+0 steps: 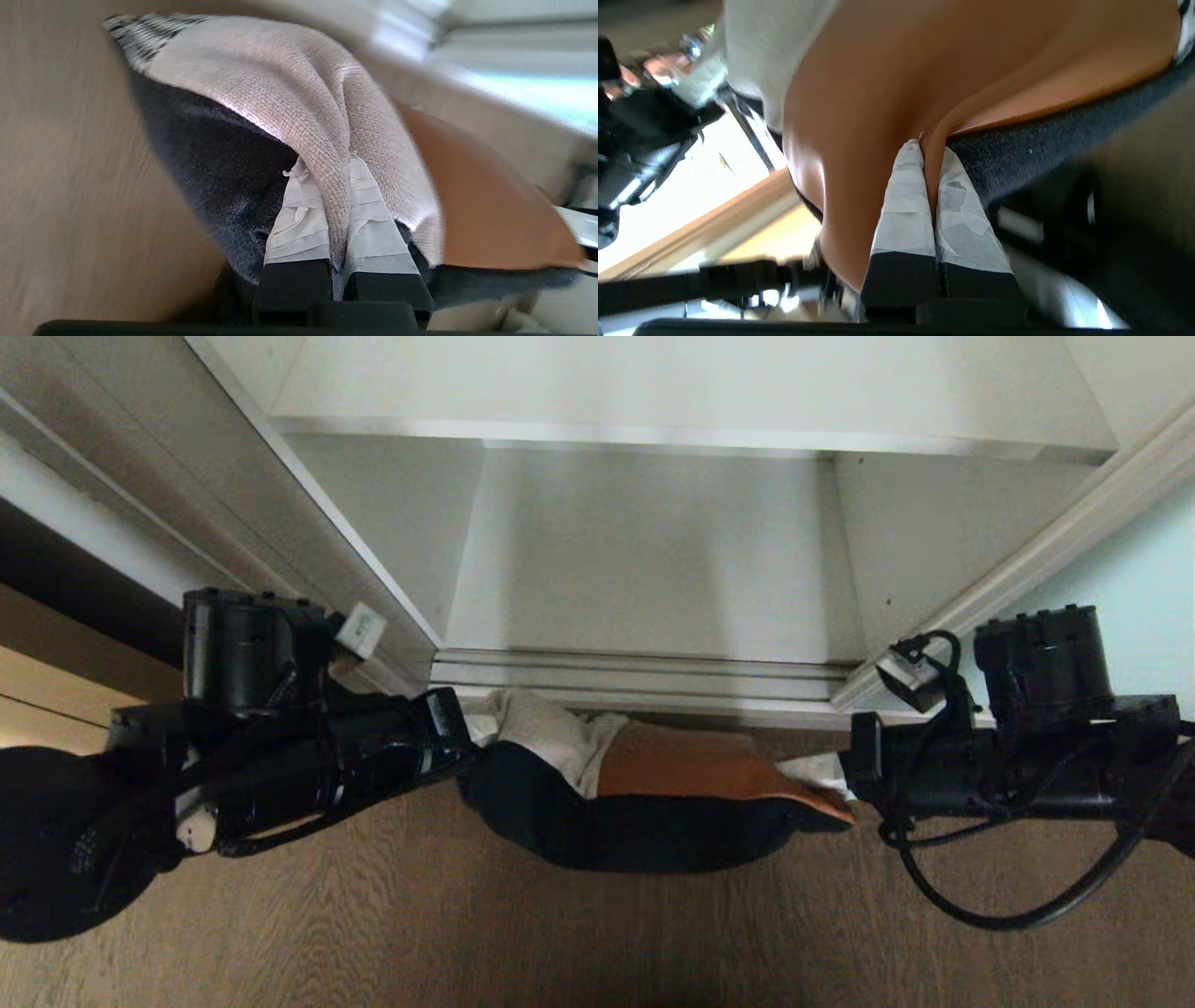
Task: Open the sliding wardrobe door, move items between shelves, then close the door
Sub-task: Place the pillow on the lower shelf
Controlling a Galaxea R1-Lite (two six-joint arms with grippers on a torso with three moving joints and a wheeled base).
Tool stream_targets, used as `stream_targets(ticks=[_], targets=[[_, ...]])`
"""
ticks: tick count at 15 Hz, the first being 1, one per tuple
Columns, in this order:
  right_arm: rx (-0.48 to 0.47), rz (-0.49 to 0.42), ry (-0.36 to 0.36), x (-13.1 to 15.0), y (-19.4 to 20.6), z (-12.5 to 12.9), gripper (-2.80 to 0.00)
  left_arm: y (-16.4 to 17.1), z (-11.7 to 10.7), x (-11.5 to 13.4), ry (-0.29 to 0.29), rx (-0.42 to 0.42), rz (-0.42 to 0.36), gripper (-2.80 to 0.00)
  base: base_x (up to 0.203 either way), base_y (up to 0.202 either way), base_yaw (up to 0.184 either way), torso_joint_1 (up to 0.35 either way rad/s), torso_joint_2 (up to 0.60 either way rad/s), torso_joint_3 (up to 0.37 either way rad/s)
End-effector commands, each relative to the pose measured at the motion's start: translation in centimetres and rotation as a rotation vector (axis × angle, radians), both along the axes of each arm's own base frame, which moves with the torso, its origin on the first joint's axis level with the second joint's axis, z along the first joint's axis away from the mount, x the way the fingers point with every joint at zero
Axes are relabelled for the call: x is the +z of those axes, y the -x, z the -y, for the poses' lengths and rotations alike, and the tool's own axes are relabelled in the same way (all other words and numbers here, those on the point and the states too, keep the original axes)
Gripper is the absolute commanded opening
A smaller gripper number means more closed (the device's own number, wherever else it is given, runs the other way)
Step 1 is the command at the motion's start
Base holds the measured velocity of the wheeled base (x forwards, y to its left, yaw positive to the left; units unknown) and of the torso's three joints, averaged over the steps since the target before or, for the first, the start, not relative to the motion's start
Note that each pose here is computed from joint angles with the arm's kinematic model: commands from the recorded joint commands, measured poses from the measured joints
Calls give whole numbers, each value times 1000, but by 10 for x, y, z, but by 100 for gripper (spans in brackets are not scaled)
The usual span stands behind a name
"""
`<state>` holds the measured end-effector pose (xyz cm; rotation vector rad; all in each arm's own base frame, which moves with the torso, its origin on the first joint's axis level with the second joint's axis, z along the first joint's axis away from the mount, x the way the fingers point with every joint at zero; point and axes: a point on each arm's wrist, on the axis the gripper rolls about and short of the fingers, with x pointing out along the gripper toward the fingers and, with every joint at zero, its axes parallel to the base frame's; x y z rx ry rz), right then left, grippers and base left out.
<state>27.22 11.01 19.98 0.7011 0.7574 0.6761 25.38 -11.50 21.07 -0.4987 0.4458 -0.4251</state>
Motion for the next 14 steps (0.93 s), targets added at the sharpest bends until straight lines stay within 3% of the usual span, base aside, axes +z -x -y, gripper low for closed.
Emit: stream_targets(ticks=[1, 5, 9, 12, 14], targets=[[-17, 82, -31, 20, -16, 0, -280, -7, 2, 17, 27, 1, 56, -280, 0, 0, 0, 0, 0, 0], [-45, 251, -84, 68, -28, 6, -280, -17, 2, 41, 89, -10, 192, -280, 0, 0, 0, 0, 0, 0], [-62, 346, -107, 94, -32, 14, -280, -25, 3, 63, 119, -19, 272, -280, 0, 0, 0, 0, 0, 0], [-73, 393, -121, 97, -49, 20, -280, -51, 4, 54, 109, 5, 272, -280, 0, 0, 0, 0, 0, 0], [-70, 405, -126, 78, -70, 21, -280, -78, 6, 30, 107, 20, 286, -280, 0, 0, 0, 0, 0, 0]])
